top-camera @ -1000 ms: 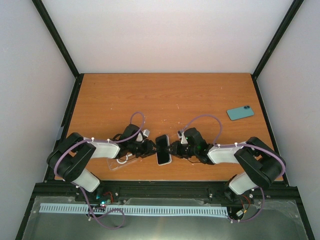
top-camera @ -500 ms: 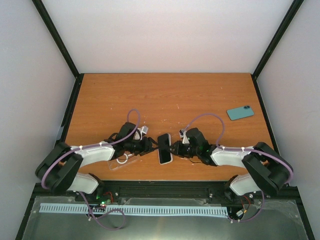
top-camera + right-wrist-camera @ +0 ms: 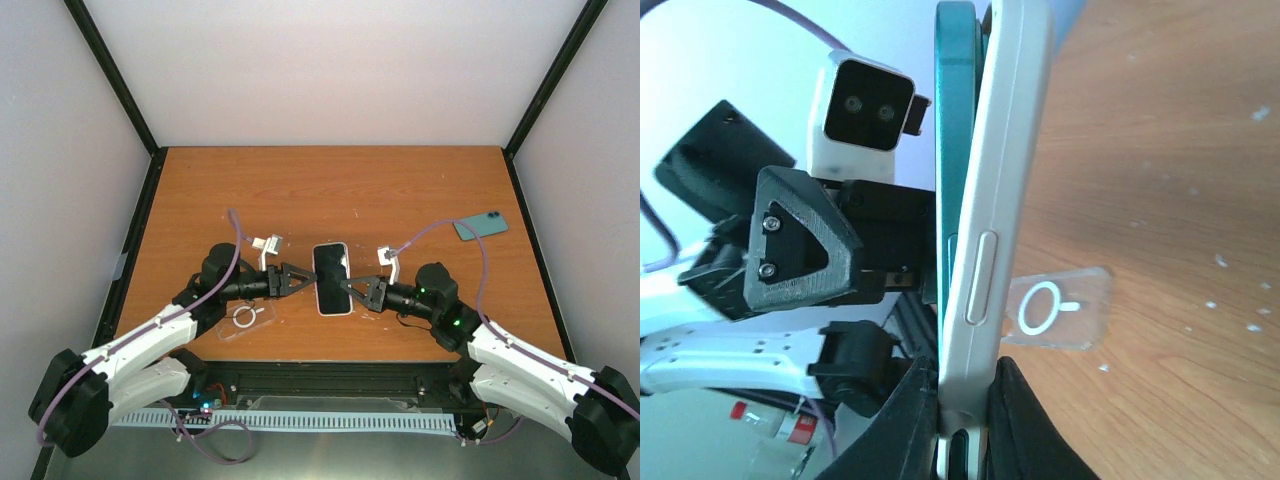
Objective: Put the phone into the phone case
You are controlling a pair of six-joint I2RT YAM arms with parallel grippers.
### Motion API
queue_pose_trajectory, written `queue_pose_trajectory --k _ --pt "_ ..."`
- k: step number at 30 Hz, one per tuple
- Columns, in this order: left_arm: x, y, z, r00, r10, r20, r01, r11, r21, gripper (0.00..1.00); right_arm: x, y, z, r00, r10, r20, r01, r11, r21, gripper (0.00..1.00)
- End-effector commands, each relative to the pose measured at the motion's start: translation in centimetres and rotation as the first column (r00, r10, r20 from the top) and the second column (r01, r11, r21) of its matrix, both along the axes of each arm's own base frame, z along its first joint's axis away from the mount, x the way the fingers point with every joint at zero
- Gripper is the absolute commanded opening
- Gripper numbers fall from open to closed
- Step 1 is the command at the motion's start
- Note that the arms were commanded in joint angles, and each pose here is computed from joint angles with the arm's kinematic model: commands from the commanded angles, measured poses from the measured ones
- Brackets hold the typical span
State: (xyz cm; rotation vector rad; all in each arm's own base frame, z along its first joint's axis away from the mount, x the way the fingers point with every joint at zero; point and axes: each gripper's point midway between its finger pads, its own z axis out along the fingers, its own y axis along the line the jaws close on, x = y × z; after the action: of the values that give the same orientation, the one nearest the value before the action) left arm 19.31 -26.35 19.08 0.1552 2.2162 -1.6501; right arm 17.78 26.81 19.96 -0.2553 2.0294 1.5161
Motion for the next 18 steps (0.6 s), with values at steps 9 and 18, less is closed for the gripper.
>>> queue_pose_trajectory --k 9,18 --pt "-3.4 -0.1 8.9 0.959 -0.126 0.253 0.197 0.940 -0.280 0.63 -4.1 0.9 5.5 0.957 0.221 0.190 -0.248 0.959 0.135 0.03" --pt "-3.1 0.2 8.5 0.965 -0.088 0.249 0.166 0.935 -0.313 0.59 -5.5 0.7 5.8 0.933 0.278 0.228 -0.315 0.937 0.150 0.03"
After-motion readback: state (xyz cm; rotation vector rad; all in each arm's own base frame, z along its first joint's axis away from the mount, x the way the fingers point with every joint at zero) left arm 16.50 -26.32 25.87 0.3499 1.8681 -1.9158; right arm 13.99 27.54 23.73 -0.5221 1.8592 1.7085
